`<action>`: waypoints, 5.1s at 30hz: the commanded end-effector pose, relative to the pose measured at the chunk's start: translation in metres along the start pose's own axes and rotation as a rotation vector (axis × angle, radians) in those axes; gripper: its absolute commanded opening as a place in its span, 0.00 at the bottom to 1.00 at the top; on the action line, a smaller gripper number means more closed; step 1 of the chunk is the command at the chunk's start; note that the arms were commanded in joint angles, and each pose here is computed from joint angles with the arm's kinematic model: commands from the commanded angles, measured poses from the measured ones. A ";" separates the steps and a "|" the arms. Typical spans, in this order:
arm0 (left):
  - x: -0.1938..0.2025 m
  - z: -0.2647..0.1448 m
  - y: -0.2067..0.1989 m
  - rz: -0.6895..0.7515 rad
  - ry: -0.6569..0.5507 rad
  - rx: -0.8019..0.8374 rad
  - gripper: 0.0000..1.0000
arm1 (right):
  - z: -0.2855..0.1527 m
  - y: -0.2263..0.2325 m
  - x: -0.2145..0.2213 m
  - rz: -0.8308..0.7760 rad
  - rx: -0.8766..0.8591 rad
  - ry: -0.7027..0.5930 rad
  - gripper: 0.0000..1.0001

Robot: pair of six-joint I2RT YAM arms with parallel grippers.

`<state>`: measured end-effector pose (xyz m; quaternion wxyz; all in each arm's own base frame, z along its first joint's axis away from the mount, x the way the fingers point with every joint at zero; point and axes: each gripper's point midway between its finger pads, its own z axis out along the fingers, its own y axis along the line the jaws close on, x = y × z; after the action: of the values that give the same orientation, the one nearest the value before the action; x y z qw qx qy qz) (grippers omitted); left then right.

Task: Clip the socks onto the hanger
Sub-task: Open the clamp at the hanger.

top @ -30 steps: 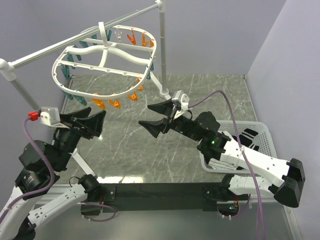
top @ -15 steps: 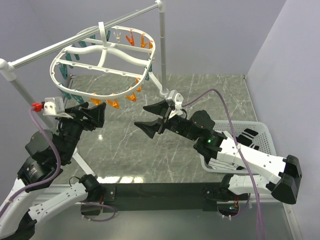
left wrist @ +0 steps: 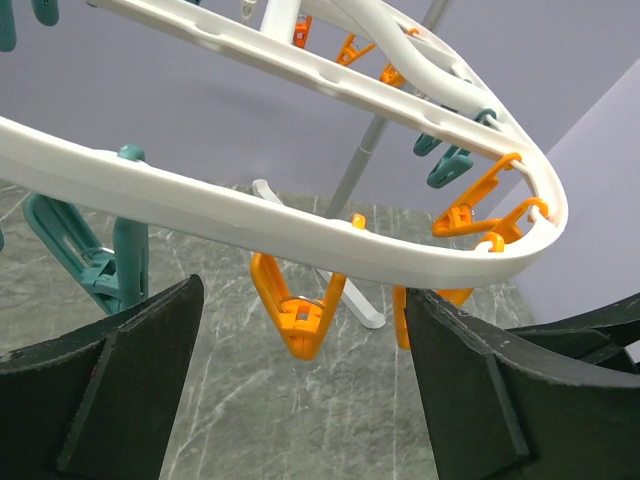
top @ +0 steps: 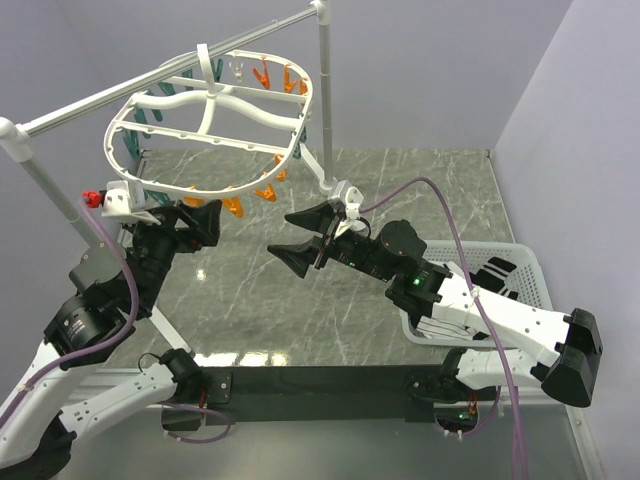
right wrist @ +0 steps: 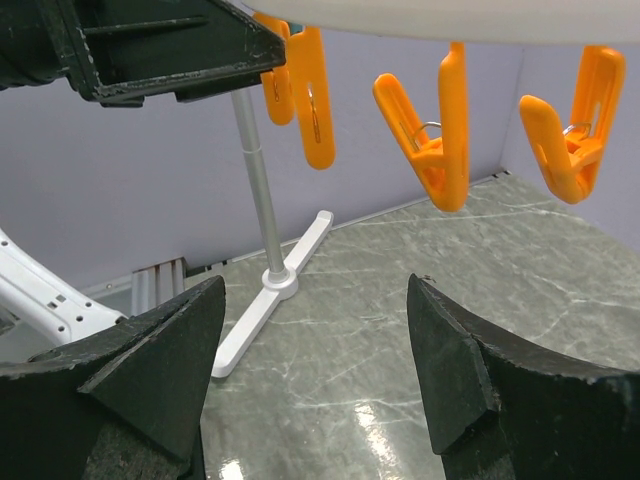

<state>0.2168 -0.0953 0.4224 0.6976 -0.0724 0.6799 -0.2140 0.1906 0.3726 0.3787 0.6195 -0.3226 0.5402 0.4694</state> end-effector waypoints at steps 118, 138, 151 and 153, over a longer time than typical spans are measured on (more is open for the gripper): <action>-0.029 -0.005 -0.022 -0.182 -0.108 0.105 0.52 | 0.087 0.041 -0.031 0.018 -0.113 -0.224 0.16; -0.028 -0.006 -0.015 -0.121 -0.103 0.081 0.69 | 0.076 0.017 -0.031 -0.057 0.017 -0.211 0.20; -0.021 -0.016 -0.051 -0.124 -0.019 0.278 0.66 | 0.071 0.009 -0.044 -0.204 0.022 -0.239 0.39; -0.021 -0.017 -0.053 -0.123 -0.019 0.291 0.66 | 0.071 0.010 -0.045 -0.226 0.007 -0.249 0.42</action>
<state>0.1983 -0.1263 0.4435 0.6885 -0.0347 0.6466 -0.3267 0.2172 0.4480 0.4000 0.6975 -0.3220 0.4746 0.4296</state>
